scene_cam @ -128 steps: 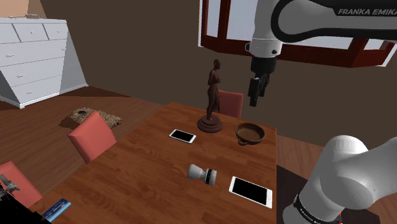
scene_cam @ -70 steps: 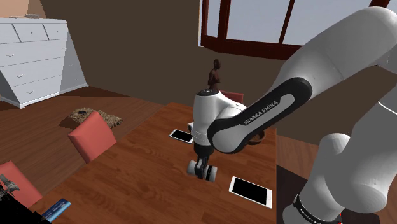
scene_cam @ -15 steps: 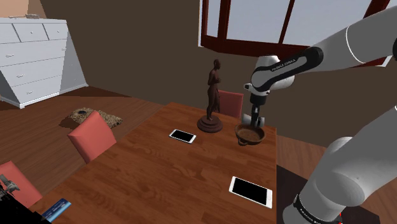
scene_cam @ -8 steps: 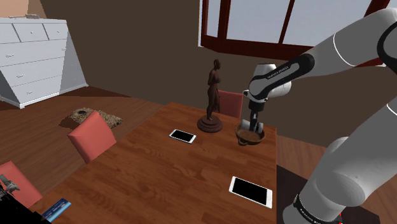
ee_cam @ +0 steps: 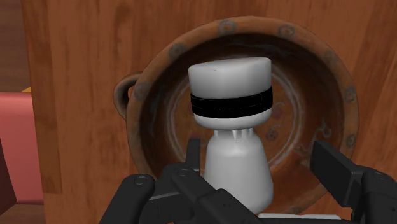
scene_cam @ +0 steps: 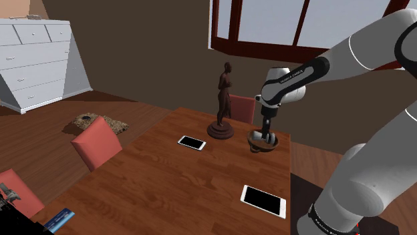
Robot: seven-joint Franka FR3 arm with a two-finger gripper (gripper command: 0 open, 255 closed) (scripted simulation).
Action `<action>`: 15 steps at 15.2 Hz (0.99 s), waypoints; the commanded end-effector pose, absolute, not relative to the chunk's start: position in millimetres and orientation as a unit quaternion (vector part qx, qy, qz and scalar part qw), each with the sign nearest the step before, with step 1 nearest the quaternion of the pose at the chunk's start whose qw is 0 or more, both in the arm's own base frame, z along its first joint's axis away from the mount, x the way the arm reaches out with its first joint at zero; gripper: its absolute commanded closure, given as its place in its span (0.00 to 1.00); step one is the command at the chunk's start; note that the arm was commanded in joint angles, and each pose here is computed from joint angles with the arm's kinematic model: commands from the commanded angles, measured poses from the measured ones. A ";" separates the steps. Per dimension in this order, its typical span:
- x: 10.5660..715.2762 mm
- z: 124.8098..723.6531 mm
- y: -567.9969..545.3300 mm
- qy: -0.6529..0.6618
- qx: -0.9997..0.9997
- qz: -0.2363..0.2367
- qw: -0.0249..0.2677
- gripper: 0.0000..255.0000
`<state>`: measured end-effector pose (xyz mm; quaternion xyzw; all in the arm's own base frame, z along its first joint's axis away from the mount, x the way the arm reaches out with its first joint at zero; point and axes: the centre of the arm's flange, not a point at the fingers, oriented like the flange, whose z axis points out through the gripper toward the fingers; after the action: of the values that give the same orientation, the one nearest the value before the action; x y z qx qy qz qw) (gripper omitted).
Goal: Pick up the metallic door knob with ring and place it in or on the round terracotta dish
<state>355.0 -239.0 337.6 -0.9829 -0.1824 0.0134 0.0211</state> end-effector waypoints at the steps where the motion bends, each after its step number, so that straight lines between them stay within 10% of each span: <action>1: 355.0 337.6 -239.0 -0.182 -0.983 0.013 0.021 0.00; 15: 356.7 387.6 -240.9 -0.182 -0.983 0.013 0.021 0.00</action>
<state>356.7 -240.9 387.5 -0.9829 -0.1824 0.0133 0.0210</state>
